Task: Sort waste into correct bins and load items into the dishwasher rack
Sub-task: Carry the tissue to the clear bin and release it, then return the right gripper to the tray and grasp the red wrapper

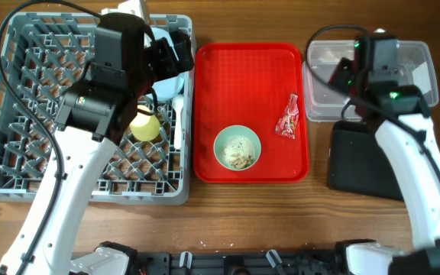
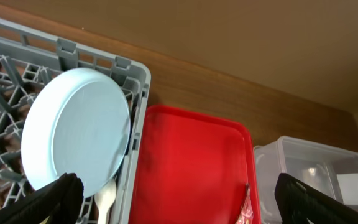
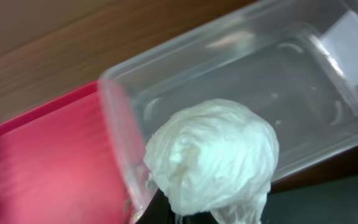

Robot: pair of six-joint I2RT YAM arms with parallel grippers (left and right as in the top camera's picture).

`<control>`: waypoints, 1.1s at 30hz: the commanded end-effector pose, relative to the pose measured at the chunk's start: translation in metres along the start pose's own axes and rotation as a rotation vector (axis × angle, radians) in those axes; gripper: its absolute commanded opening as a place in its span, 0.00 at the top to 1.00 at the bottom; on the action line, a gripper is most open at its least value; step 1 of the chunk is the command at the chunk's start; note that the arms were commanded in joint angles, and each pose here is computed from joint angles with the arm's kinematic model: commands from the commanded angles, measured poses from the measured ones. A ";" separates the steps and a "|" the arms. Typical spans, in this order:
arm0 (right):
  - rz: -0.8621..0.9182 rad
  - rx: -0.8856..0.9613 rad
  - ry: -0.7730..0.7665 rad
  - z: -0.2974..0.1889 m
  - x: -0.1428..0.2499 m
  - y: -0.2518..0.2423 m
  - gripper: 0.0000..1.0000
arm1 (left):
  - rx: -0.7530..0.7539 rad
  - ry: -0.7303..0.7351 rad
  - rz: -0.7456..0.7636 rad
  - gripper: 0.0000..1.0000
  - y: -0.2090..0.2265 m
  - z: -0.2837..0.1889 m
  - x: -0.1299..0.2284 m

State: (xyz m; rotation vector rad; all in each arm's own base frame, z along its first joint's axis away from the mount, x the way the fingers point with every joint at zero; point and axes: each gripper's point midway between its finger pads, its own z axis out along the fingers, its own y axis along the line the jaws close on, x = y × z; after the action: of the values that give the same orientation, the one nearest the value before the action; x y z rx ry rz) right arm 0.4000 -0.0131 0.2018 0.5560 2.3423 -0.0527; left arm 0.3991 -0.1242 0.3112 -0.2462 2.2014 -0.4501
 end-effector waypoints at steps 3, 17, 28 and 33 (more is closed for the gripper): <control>-0.145 0.026 0.109 0.092 0.023 -0.011 0.13 | 0.004 -0.004 0.002 0.00 -0.001 -0.001 -0.001; -0.241 -0.344 0.258 -0.062 0.090 0.107 0.18 | 0.005 -0.004 0.002 0.00 -0.001 -0.001 -0.001; -0.266 0.071 0.400 0.066 0.199 0.084 0.19 | 0.004 -0.004 0.002 0.00 -0.001 -0.001 -0.001; -0.206 0.138 0.424 0.106 0.224 0.079 0.22 | 0.004 -0.004 0.002 0.00 -0.001 -0.001 -0.001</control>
State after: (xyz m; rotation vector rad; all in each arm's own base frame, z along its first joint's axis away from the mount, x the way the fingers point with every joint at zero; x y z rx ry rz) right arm 0.3526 0.1319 0.0060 0.3363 2.8243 -0.1474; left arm 0.3992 -0.1241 0.3113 -0.2468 2.2009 -0.4500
